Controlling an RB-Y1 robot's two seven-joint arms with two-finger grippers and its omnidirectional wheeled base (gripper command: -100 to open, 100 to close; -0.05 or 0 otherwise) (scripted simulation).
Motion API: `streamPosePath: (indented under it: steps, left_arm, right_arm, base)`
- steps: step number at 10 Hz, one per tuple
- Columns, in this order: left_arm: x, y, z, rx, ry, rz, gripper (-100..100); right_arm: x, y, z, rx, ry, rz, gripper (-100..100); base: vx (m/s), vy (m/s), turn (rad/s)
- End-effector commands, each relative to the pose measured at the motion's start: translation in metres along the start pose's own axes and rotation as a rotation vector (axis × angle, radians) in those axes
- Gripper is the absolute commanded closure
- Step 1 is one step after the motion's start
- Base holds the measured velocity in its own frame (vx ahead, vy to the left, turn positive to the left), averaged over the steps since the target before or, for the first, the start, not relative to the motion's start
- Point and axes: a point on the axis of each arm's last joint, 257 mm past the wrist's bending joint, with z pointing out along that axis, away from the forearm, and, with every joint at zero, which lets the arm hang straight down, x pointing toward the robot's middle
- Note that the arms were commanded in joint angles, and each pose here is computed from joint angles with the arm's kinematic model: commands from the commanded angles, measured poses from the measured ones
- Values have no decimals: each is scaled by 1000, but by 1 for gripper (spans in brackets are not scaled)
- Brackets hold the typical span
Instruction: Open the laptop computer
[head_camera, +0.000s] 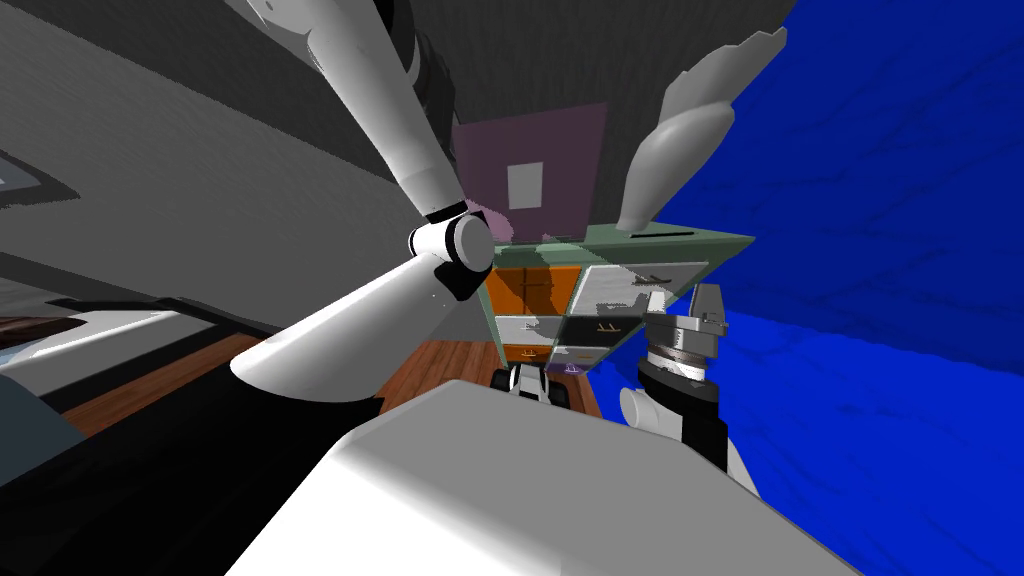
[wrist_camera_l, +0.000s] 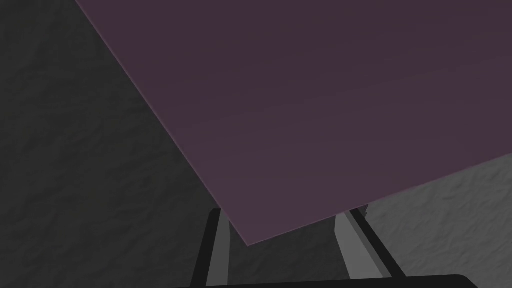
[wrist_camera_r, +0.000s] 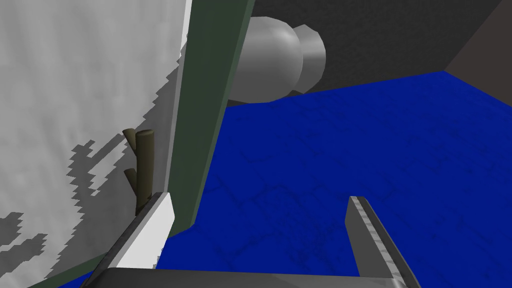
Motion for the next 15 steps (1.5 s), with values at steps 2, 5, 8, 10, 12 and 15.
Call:
streamPosePath:
  steps: [2,5,8,10,12,15]
  left_arm:
    - [7,13,16,-78,36,5,100]
    - [6,20,24,-140,66,-4,100]
    - [10,26,31,-184,90,1,100]
    - [12,30,36,-221,111,4,100]
    - [16,35,41,-259,133,10,100]
    - [24,43,48,-312,165,28,100]
  right_arm:
    - [0,0,0,0,0,0,0]
    - [0,0,0,0,0,0,0]
    - [0,0,0,0,0,0,0]
    - [0,0,0,0,0,0,0]
    - [0,0,0,0,0,0,0]
    - [0,0,0,0,0,0,0]
  base:
    - [2,-4,12]
    - [1,-2,5]
    - [5,-7,19]
    - [4,-6,18]
    - [5,-7,21]
    - [2,-3,9]
